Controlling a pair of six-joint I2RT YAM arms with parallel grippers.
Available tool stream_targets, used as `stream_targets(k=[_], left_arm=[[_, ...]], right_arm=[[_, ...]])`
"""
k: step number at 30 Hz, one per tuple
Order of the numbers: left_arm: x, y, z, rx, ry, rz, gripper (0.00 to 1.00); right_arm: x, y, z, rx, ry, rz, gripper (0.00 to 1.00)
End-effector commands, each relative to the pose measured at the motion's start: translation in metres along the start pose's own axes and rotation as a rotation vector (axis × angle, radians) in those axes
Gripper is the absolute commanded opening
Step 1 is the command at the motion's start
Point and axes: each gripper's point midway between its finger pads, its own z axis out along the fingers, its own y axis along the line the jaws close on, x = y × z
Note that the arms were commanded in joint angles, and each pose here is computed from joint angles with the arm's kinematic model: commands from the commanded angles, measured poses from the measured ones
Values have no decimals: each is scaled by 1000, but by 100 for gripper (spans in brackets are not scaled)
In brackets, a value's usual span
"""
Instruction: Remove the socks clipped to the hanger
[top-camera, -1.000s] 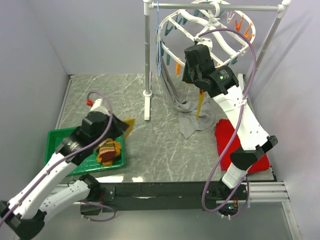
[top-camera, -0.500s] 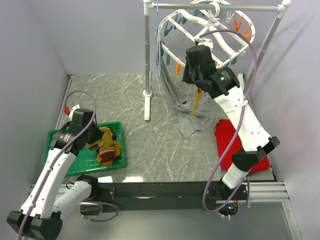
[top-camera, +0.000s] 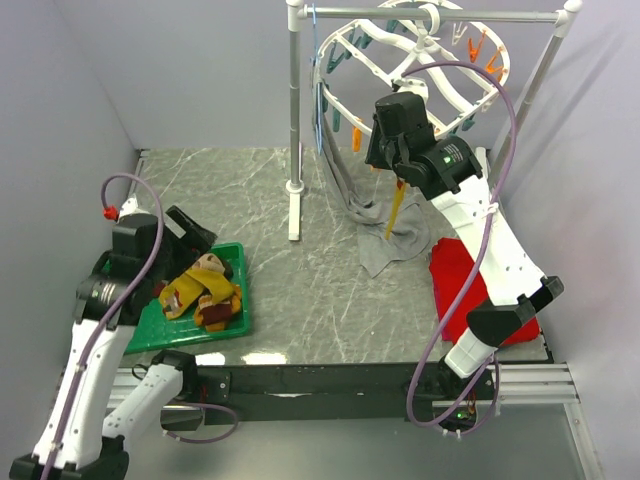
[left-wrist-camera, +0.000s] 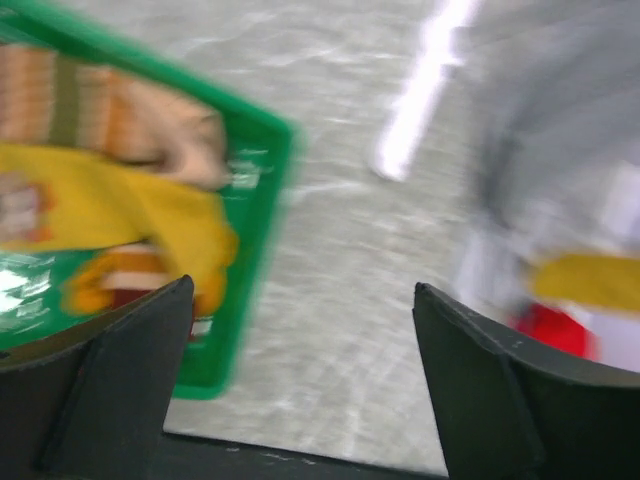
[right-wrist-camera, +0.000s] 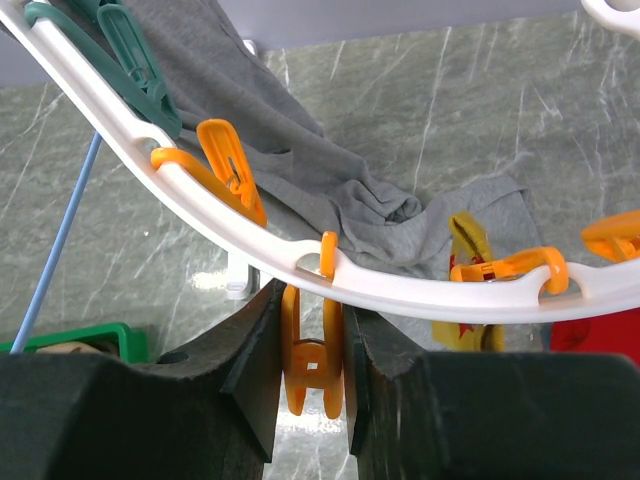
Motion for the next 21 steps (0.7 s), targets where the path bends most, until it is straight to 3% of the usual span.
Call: stream_targets(k=[1, 4, 7, 10, 11, 14, 17, 21], left_arm=[[0, -72, -29, 416, 21, -10, 86], [16, -101, -38, 630, 101, -53, 75], [24, -123, -41, 752, 160, -78, 70], [33, -150, -44, 807, 150, -33, 71], [50, -168, -57, 869, 179, 16, 71], [93, -205, -42, 854, 221, 149, 73], [137, -224, -27, 828, 214, 251, 73], [169, -266, -25, 959, 47, 307, 73]], right_arm=[[-17, 2, -20, -52, -48, 18, 1], [-18, 3, -21, -62, -49, 22, 2], [-18, 3, -21, -61, -48, 22, 3], [-18, 4, -20, -64, -43, 22, 3], [-19, 5, -20, -65, -43, 20, 3], [-19, 6, -21, -72, -42, 26, 4], [-20, 7, -21, -76, -43, 31, 5], [-20, 7, -22, -77, -38, 29, 5]])
